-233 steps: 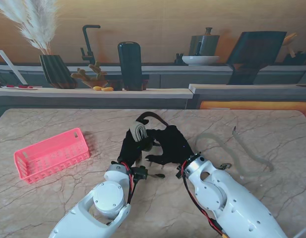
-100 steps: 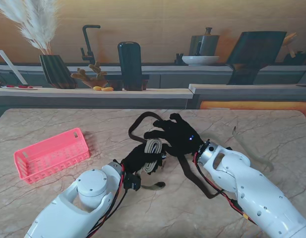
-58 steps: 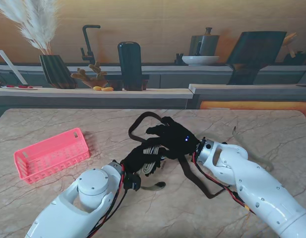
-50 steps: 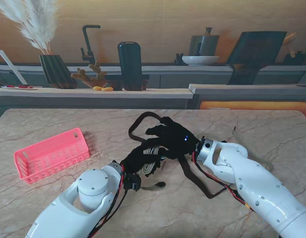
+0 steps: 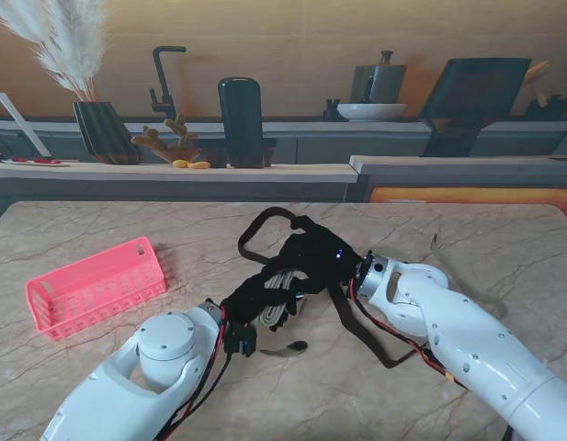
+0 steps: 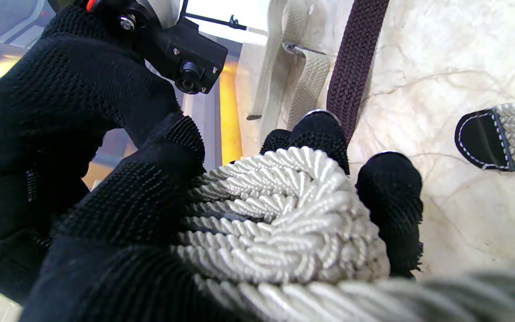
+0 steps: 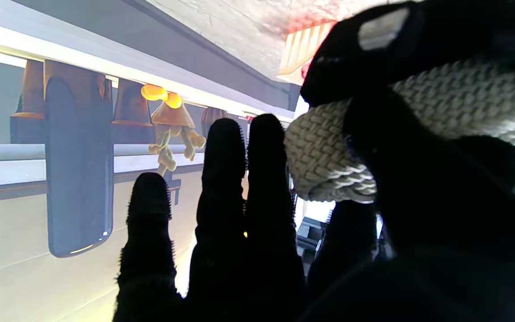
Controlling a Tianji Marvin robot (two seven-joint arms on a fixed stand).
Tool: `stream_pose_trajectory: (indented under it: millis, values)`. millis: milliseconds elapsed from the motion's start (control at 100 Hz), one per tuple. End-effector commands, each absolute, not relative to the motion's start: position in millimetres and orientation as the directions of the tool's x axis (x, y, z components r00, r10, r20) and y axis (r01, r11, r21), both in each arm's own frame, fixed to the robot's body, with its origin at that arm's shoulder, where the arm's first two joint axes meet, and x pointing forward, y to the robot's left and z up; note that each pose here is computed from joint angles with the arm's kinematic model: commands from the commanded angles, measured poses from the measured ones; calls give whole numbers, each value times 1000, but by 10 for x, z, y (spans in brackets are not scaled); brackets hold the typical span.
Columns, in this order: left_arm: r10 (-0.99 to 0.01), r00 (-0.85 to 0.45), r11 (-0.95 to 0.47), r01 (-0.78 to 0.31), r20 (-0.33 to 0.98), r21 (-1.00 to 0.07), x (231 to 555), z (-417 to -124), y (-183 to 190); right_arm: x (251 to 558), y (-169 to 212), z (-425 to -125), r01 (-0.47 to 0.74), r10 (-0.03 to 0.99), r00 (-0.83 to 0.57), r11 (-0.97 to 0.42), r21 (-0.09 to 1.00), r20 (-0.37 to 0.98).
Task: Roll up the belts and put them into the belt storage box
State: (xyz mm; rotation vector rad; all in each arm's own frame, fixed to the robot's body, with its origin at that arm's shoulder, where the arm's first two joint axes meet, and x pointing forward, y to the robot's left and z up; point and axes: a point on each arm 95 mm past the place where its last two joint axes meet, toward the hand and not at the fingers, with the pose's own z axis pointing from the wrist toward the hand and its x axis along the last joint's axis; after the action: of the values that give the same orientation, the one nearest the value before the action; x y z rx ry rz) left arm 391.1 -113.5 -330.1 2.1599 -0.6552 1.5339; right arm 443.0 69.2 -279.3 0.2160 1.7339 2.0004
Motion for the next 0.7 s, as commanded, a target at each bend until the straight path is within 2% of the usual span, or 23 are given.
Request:
stream_pose_trajectory:
  millis: [0, 240, 690]
  values:
    - [-126, 238, -807, -590, 963, 40, 3904, -3179, -1233, 4386, 748, -2806, -255, 457, -868, -76, 964, -194]
    - [-151, 171, -849, -527, 974, -39, 3918, -3180, -1185, 4347, 645, -2726, -295, 533, -820, -79, 952, -210]
    - [-153, 128, -883, -464, 980, -77, 3919, -3171, -1092, 4342, 433, -2611, -400, 725, -653, -83, 913, -220]
